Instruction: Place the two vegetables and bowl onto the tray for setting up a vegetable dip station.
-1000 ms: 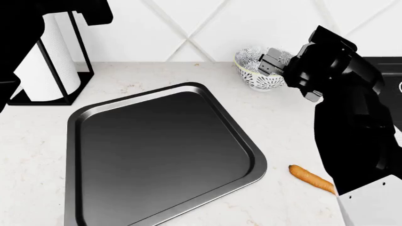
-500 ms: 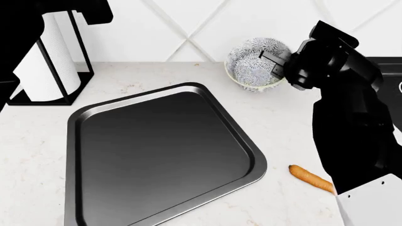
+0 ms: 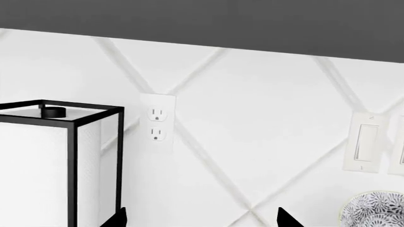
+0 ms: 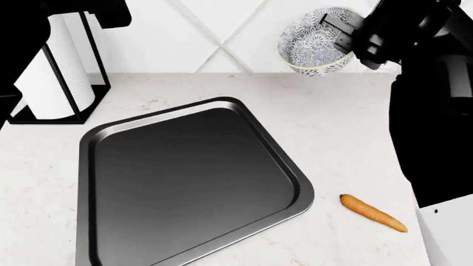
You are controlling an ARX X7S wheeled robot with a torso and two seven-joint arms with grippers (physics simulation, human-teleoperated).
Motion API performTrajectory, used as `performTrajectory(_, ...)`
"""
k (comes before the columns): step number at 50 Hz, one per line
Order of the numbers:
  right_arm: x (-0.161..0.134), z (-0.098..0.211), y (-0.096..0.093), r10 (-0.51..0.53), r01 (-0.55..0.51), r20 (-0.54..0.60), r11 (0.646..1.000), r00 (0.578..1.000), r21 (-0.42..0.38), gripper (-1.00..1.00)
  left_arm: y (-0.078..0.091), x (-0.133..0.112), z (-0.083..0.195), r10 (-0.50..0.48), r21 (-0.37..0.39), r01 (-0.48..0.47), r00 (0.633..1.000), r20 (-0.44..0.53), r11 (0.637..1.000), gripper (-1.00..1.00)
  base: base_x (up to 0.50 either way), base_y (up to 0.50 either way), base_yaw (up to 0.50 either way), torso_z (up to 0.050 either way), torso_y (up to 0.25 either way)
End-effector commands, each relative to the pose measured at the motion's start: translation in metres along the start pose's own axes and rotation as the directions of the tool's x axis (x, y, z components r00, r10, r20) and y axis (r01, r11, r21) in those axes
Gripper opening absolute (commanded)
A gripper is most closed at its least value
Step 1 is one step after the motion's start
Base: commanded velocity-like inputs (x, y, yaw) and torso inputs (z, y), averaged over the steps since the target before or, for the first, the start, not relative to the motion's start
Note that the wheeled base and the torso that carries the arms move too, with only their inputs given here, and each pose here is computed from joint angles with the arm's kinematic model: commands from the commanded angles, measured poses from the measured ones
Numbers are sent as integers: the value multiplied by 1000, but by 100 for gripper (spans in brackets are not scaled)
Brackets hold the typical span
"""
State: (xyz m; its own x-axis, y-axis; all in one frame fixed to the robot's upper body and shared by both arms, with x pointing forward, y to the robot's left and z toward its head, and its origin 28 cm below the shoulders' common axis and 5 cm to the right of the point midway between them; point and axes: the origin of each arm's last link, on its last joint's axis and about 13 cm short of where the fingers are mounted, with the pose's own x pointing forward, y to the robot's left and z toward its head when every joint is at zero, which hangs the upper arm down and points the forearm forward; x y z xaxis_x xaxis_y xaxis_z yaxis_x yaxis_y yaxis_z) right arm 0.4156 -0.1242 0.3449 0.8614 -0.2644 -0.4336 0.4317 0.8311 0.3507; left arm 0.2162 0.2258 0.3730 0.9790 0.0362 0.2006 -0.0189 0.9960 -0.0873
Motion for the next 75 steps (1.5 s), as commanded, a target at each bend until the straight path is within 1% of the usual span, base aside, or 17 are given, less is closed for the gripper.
performTrajectory(1,-22,18,5,73,-72,-24,997,997,42,-100,1,0,1,6,-1,-6,1000,3,1000,100,0,0,0,0,0)
performTrajectory(2,-25,18,5,78,-77,-22,996,997,39,-100,1,0,1,6,-1,-6,1000,2,1000,100,0,0,0,0,0)
performTrajectory(4,-34,15,2,119,-116,-66,992,991,39,-100,1,0,1,5,0,-5,1000,3,1000,100,0,0,0,0,0)
performTrajectory(6,-43,11,1,172,-169,-114,985,979,34,-100,1,0,0,8,0,-8,1000,1,1000,100,0,0,0,0,0)
performTrajectory(7,-46,10,0,195,-190,-125,980,973,50,-100,1,1,0,9,1,-9,1000,0,1000,100,0,0,0,0,0)
performTrajectory(8,-52,8,0,223,-219,-143,975,964,40,-100,1,1,0,8,1,-8,1000,0,1000,100,0,0,0,0,0)
performTrajectory(11,-63,3,-1,275,-270,-175,961,945,55,-100,1,1,0,8,2,-8,1000,0,1000,100,0,0,0,0,0)
performTrajectory(16,-73,-5,-2,287,-286,-186,958,940,29,-100,0,1,-1,7,4,-7,1000,-2,1000,100,0,0,0,0,0)
performTrajectory(21,-83,-18,-1,345,-352,-240,936,907,12,-100,0,1,-2,8,4,-8,1000,-4,1000,100,0,0,0,0,0)
performTrajectory(22,-87,-22,0,350,-363,-245,932,904,-10,-100,0,1,-2,8,5,-8,1000,-4,1000,100,0,0,0,0,0)
performTrajectory(26,-95,-32,4,376,-402,-278,915,884,-40,-100,0,1,-1,8,5,-8,1000,-3,1000,100,0,0,0,0,0)
performTrajectory(28,-97,-35,5,375,-404,-280,913,884,-54,-100,0,1,-1,8,4,-8,1000,-3,1000,100,0,0,0,0,0)
performTrajectory(32,-101,-43,9,391,-433,-309,898,867,-77,-100,0,1,-1,8,4,-8,1000,-3,1000,100,0,0,0,0,0)
performTrajectory(39,-106,-53,15,406,-462,-351,882,844,-90,-100,0,1,-1,8,4,-8,1000,-4,1000,100,0,0,0,0,0)
performTrajectory(50,-99,-68,13,385,-460,-404,881,830,-106,-100,0,1,-2,8,4,-8,1000,-5,1000,100,0,0,0,0,0)
performTrajectory(58,-98,-75,18,384,-474,-427,872,819,-126,-100,1,2,-2,9,4,-9,1000,-5,1000,100,0,0,0,0,1)
performTrajectory(75,-100,-84,27,416,-513,-463,853,782,-100,-100,1,2,-2,8,6,-8,1000,-6,1000,100,0,0,0,0,0)
